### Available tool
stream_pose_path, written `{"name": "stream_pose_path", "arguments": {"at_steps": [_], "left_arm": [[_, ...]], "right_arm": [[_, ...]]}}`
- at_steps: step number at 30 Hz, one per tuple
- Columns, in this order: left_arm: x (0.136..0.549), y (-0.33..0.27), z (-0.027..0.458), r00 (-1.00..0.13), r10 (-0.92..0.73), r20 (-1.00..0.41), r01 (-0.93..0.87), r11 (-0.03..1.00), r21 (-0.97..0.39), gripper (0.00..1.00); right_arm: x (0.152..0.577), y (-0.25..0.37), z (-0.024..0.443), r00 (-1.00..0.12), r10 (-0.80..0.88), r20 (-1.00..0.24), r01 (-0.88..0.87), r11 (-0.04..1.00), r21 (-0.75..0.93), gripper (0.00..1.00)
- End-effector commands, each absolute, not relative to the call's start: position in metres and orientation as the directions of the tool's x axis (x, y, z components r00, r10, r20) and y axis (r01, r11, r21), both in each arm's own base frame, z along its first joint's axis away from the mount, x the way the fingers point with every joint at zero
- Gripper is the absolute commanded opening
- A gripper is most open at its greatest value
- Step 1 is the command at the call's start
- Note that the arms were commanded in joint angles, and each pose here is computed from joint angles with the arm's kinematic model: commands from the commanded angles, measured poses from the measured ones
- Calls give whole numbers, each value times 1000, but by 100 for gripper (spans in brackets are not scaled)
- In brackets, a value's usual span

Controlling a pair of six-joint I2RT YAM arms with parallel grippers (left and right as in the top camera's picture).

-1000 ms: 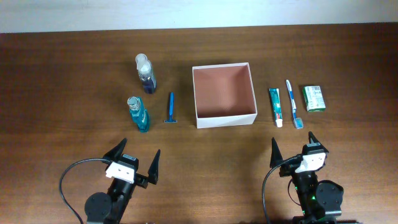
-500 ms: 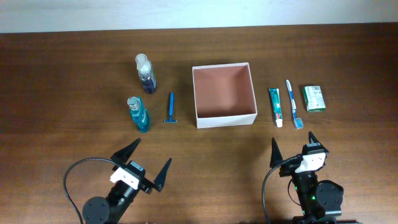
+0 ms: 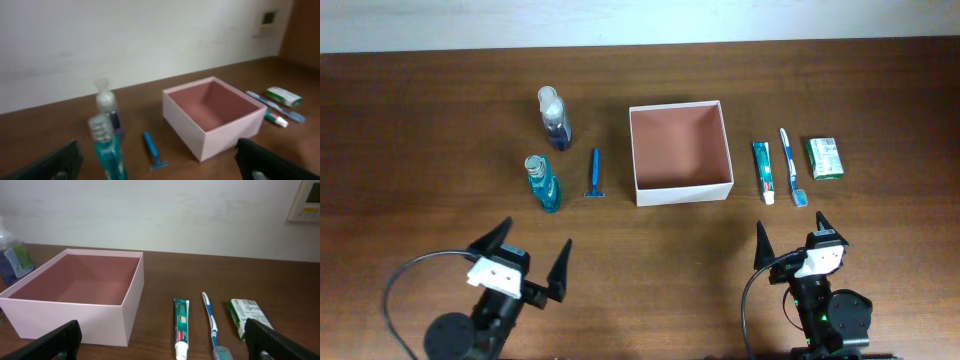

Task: Pack container
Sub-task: 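Open the left gripper and move it toward the teal Listerine bottle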

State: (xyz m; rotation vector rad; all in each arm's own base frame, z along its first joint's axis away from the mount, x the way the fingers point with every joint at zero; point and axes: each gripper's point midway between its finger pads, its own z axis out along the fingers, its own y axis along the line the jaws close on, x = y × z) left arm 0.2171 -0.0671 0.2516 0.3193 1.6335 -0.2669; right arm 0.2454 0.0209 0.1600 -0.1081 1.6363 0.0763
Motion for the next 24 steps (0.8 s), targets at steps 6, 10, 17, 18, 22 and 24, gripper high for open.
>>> {"name": "stream_pose_path", "arguments": {"at_steps": [6, 10, 17, 18, 22, 24], "left_arm": [[215, -72, 301, 30, 42, -999, 390, 919, 50, 99], [213, -72, 313, 31, 18, -999, 388, 921, 28, 99], [242, -57, 313, -240, 21, -971, 287, 957, -50, 99], [246, -56, 310, -301, 27, -953, 274, 960, -59, 99], [266, -60, 302, -507, 45, -861, 266, 958, -106, 99], [276, -70, 297, -560, 50, -827, 300, 943, -147, 99]], "right_arm": [[245, 18, 158, -66, -18, -998, -103, 995, -11, 99], [245, 18, 158, -66, -18, -998, -103, 995, -11, 99], [245, 18, 158, -66, -18, -998, -103, 995, -11, 99], [245, 18, 158, -66, -18, -998, -103, 995, -11, 99], [245, 18, 158, -66, -18, -998, -103, 995, -11, 99], [245, 18, 158, -66, -18, -998, -103, 995, -11, 99]]}}
